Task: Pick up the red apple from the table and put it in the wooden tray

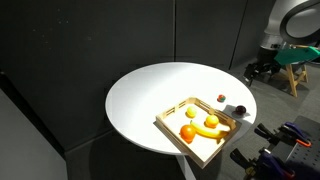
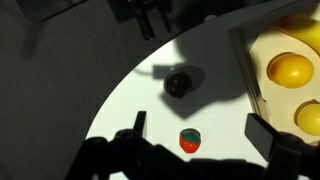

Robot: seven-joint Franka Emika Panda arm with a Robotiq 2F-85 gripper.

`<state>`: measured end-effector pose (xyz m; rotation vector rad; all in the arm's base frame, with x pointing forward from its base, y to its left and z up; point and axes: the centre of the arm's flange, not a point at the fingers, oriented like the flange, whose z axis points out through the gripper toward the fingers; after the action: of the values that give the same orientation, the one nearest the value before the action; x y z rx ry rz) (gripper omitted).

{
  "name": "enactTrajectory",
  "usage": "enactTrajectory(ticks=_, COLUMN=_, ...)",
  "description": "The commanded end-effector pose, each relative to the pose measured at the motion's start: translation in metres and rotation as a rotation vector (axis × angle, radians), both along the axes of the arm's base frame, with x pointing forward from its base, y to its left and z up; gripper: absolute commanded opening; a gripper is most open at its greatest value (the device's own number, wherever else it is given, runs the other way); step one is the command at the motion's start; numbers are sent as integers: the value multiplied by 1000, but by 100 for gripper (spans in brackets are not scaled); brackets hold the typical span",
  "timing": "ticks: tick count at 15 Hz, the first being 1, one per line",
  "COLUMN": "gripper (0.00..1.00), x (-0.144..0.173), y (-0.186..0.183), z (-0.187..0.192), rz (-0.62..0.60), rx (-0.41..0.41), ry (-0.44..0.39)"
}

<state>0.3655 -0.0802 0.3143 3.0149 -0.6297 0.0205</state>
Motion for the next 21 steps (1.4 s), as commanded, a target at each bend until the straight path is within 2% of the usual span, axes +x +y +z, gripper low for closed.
enactTrajectory(ticks=1, gripper=100, x=8, y=-8, z=-20, rz=-36, rx=-1, ry=-6)
enactTrajectory(ticks=10, gripper=100, x=23, y=-20, z=-66, rz=-179, rx=-2, ry=43)
enactTrajectory(ticks=21, gripper=100, x=41, y=-29, z=-118, rz=-239, rx=-54, ry=91)
